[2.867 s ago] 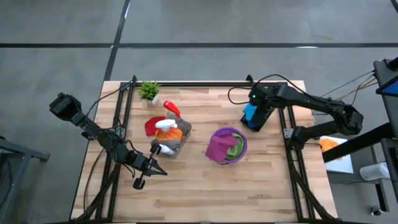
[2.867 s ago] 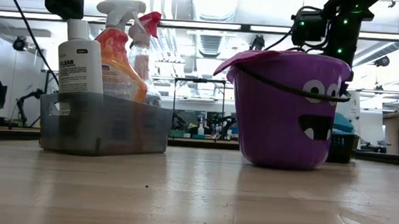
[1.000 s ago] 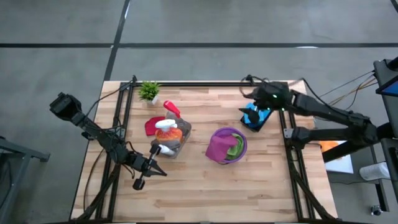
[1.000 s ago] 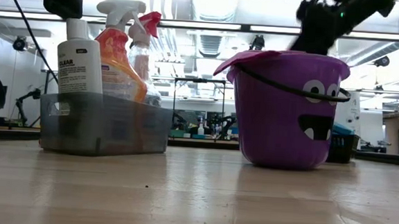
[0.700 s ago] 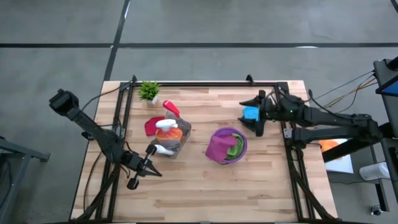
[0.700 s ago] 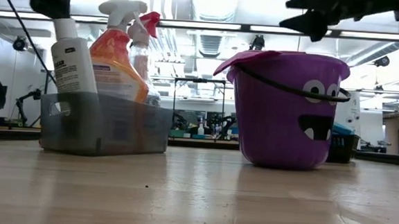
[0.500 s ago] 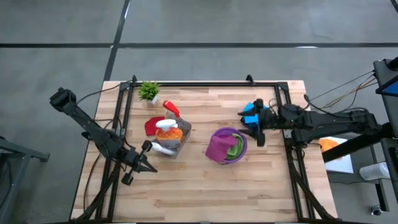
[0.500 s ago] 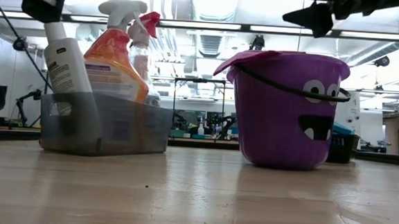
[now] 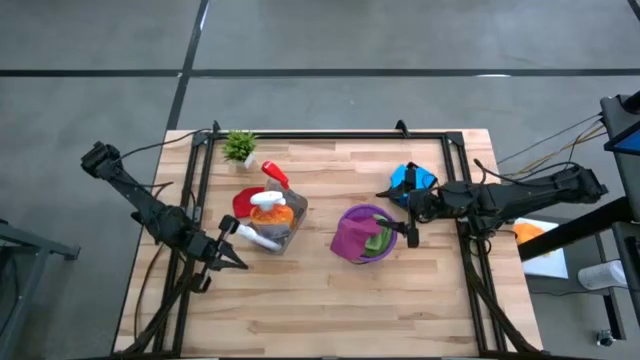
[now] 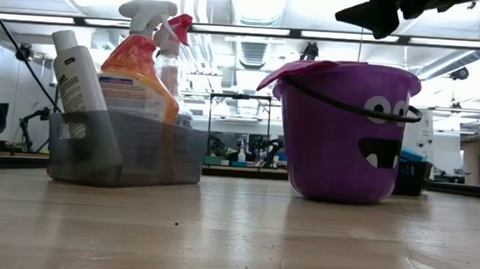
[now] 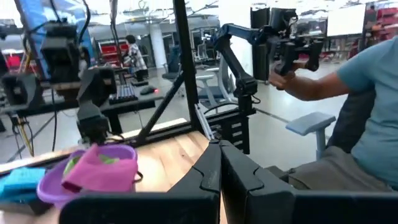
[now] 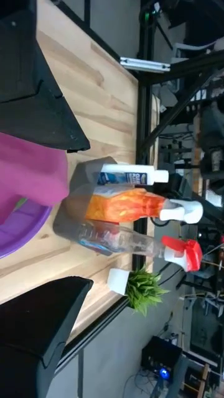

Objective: Pick & Place Kitchen Items
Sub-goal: Adjust the spray bottles in the gray bin

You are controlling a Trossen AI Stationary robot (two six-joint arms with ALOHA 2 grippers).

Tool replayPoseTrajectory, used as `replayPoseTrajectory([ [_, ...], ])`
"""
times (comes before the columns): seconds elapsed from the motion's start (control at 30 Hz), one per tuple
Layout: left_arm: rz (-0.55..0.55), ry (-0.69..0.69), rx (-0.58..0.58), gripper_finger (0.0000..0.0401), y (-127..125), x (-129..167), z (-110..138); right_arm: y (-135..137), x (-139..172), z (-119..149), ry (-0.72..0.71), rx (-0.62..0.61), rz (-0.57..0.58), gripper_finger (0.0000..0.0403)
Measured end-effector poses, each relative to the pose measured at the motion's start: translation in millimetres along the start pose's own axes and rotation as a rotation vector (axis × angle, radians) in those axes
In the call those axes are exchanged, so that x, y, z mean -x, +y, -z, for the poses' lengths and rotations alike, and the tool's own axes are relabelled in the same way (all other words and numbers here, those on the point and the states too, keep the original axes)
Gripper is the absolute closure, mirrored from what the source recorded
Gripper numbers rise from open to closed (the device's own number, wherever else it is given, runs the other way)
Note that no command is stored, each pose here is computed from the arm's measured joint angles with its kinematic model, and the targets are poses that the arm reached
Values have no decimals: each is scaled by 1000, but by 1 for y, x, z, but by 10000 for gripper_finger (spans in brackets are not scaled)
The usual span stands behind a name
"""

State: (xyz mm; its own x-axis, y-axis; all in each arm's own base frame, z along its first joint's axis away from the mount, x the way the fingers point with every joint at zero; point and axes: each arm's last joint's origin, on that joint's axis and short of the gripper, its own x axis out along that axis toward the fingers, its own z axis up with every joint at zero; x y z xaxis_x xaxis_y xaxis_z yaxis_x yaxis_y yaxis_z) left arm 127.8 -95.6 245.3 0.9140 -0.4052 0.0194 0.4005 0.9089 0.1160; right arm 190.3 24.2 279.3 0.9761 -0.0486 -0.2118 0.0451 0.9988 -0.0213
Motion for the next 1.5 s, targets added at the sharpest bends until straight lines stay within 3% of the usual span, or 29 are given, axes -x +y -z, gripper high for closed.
replayPoseTrajectory([
  [0.13, -25, 142, 40, 400, 2, -1, -8, 2, -5, 3, 23, 5, -3, 64],
  [0.33, -221, 452, 202, 400, 10, 8, -20, 5, -8, 5, 38, 11, -18, 64],
  [0.47, -233, 509, 249, 400, 13, 13, -35, 7, -8, 6, 41, 11, -28, 64],
  [0.63, -153, 516, 294, 400, 12, 15, -44, 13, -7, 6, 40, 17, -53, 64],
  [0.9, -160, 598, 376, 400, 11, 18, -34, 20, -6, 7, 46, 13, -90, 64],
  [1.13, -254, 664, 679, 400, 9, 20, -20, 23, -6, 7, 46, 12, -93, 64],
  [1.37, -149, 781, 676, 400, 3, 22, 1, 23, -6, 7, 45, 12, -91, 64],
  [1.5, -190, 812, 749, 400, 1, 23, 15, 23, -6, 7, 45, 13, -91, 64],
])
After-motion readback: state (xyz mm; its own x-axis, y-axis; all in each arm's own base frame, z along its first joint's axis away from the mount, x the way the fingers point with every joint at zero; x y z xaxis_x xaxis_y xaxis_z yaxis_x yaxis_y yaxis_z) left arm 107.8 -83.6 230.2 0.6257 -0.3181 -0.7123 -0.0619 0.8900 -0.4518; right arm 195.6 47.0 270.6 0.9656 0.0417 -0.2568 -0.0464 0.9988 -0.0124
